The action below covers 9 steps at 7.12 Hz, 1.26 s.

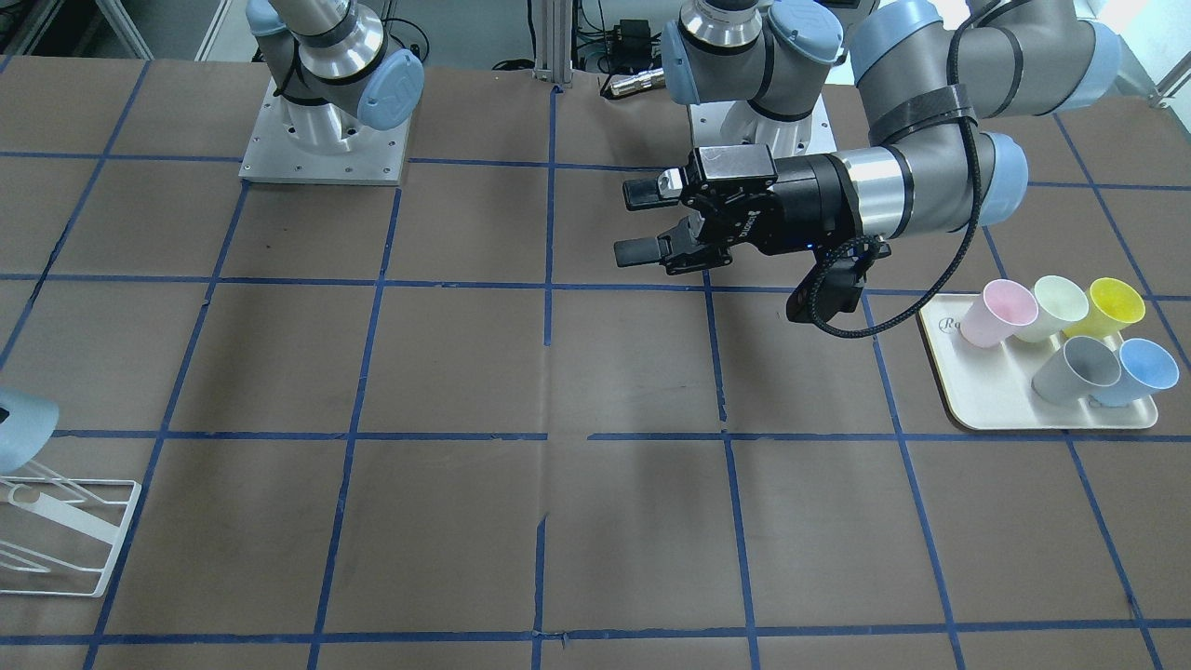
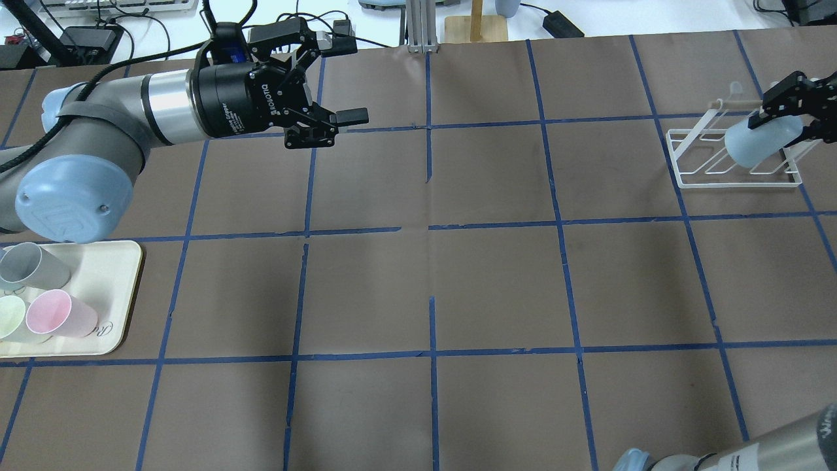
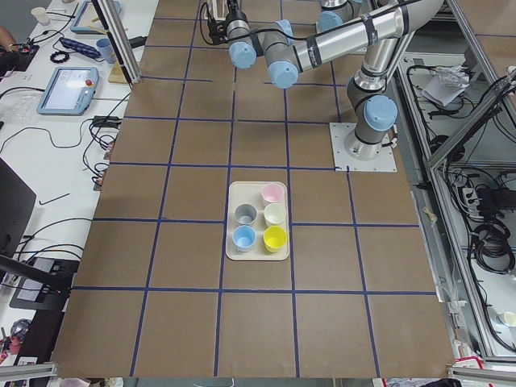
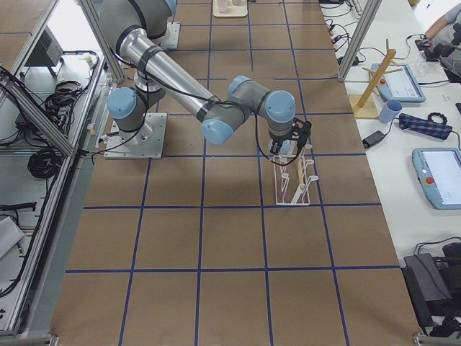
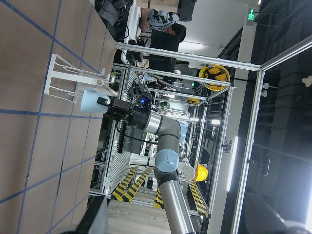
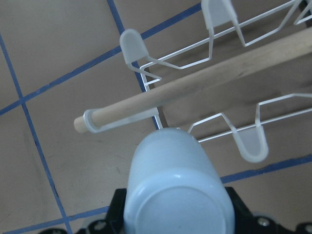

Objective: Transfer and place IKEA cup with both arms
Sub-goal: 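Lift the light blue cup off the rack with the right gripper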

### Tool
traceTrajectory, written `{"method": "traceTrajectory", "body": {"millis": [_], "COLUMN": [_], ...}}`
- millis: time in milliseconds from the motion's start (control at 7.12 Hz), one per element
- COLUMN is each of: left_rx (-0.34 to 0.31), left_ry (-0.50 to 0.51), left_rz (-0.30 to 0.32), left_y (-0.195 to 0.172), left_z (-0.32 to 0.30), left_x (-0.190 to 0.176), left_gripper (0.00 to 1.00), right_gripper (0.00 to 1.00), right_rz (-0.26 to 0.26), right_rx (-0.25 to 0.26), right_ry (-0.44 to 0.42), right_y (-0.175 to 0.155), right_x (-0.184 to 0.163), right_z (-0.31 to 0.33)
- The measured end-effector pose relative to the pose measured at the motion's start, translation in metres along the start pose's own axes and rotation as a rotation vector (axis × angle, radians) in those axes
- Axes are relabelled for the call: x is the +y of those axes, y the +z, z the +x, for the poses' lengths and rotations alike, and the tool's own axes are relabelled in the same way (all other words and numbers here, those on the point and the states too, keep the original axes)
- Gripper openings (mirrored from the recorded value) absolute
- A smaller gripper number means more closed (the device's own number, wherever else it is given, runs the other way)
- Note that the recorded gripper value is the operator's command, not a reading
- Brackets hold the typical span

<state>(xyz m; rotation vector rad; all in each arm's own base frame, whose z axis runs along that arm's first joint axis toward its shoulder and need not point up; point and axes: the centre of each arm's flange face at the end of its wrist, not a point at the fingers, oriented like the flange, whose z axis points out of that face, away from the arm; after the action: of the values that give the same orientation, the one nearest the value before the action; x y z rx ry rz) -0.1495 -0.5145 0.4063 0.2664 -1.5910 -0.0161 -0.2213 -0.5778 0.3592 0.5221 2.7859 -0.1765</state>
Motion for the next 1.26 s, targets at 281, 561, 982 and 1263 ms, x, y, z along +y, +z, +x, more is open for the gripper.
{"method": "traceTrajectory", "body": {"millis": [281,561,982,1263], "left_rx": [0.001,0.002,0.002,0.019], "left_ry": [0.003,0.009,0.02,0.011], "left_rz": [0.0,0.0,0.003,0.021], "left_y": [0.0,0.0,-0.001,-0.01], "left_z": [0.002,0.004,0.011,0.018], "left_x": [0.001,0.001,0.004,0.002], "left_gripper": [1.0,1.0,1.0,1.0], "right_gripper": [0.5,0.49,0.49,0.49], "right_rz": [-0.002,-0.005,-0.004,-0.025], "right_rx": [0.023,0.016,-0.142,-0.377], "right_ry": [-0.005,-0.033,-0.209,-0.313], "right_y": [-0.035,-0.075,-0.09,-0.075], "right_x": [0.006,0.028,0.072,0.097], "right_z": [-0.012,-0.048,-0.179,-0.263]}}
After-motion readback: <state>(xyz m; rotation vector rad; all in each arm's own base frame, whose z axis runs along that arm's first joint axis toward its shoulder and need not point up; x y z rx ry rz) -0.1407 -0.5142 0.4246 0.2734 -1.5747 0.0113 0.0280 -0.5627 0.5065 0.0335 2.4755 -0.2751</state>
